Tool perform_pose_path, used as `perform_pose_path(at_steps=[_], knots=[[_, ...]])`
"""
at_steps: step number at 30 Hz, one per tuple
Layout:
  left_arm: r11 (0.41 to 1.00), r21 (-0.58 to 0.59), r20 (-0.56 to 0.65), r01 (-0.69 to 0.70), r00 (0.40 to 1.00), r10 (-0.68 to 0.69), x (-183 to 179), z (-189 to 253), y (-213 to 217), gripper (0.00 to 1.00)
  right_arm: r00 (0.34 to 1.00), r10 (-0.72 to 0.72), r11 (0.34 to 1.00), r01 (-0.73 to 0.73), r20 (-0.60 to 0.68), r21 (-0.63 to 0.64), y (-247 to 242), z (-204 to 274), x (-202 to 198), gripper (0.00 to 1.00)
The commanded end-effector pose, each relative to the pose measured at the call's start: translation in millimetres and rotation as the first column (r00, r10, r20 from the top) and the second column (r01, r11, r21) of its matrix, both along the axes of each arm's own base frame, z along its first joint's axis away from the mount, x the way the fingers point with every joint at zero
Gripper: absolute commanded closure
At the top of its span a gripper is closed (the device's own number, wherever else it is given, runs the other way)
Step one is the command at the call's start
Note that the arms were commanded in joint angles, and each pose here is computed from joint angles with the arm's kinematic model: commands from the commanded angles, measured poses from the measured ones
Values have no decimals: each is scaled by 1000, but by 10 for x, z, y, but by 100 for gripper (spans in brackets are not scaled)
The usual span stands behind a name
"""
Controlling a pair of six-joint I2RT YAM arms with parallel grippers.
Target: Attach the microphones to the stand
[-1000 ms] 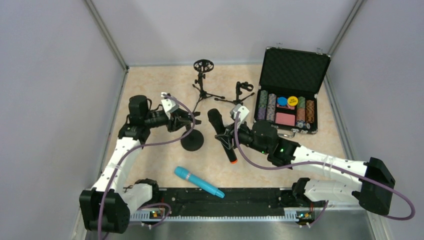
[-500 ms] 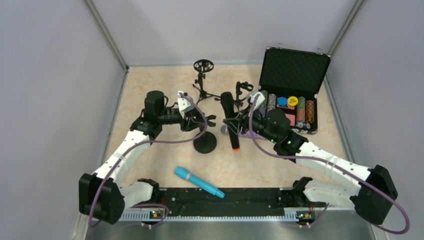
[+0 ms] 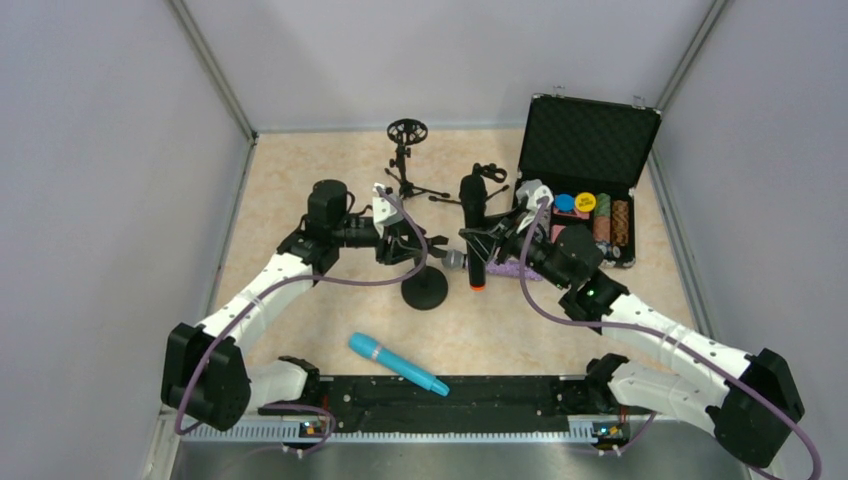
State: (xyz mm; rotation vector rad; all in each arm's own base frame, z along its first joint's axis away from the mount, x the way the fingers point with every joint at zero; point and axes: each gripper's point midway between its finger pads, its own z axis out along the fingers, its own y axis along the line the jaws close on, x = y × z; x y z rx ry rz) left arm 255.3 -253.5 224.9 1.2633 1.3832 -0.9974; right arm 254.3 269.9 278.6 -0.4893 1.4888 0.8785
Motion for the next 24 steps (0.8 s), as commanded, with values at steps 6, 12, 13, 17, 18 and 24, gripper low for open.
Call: perform_pose_path(at_steps=[6,12,13,17,18,24], knots=[[999,-35,168,28,986,-22,35,344,-53,27,990,-23,997,12,138,79,-96,386,-22,100],[998,-51,205,25,979,-14,48,531,-69,19,985,-13,995,-4,171,97,-105,444,-72,100],[998,-57,220,25,975,-11,56,595,-70,18,984,-5,995,-13,177,99,-93,454,-82,100],[997,-81,296,1,955,23,120,884,-67,17,972,53,991,-80,228,109,-24,539,-166,100],[996,-87,317,2,948,26,126,958,-64,17,965,72,988,-103,250,115,-2,575,-200,100],[996,-79,335,44,942,-15,72,946,-76,17,918,181,966,-233,352,112,160,681,-338,100]])
